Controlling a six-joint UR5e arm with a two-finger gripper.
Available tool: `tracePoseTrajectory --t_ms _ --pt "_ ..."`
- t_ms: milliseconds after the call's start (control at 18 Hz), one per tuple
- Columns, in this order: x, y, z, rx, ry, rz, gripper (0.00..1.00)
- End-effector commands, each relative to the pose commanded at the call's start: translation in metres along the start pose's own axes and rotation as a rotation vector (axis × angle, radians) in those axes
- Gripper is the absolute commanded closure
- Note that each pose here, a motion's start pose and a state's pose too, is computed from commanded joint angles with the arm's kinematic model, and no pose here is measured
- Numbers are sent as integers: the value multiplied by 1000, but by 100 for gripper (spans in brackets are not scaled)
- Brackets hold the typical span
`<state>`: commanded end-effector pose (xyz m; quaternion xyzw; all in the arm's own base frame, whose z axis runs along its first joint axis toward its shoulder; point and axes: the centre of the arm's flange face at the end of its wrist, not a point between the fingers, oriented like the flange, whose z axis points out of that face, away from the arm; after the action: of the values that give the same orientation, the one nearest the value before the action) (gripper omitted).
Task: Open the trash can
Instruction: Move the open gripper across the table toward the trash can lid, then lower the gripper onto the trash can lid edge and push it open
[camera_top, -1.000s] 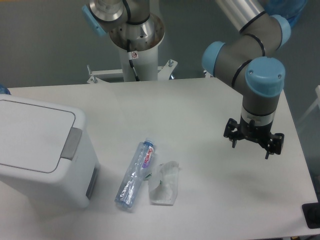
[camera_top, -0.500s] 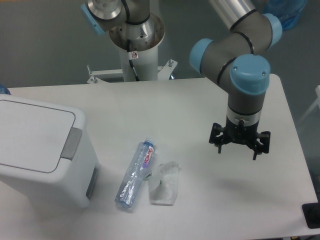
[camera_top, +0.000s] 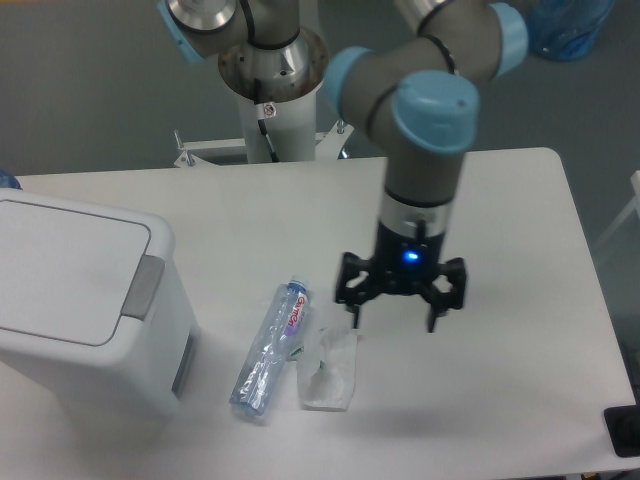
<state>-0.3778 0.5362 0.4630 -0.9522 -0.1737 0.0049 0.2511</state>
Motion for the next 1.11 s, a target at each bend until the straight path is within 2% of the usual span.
tracePoseTrajectory --t_ms 111,278,500,722,1111 --pt "13 -9 -11 49 59 4 0" --pt "34 -21 -25 91 100 6 0" --pt "65 -23 -19 99 191 24 0" --pt "99 -24 -7 81 232 57 0" --pt "104 -21 -7 67 236 -15 0"
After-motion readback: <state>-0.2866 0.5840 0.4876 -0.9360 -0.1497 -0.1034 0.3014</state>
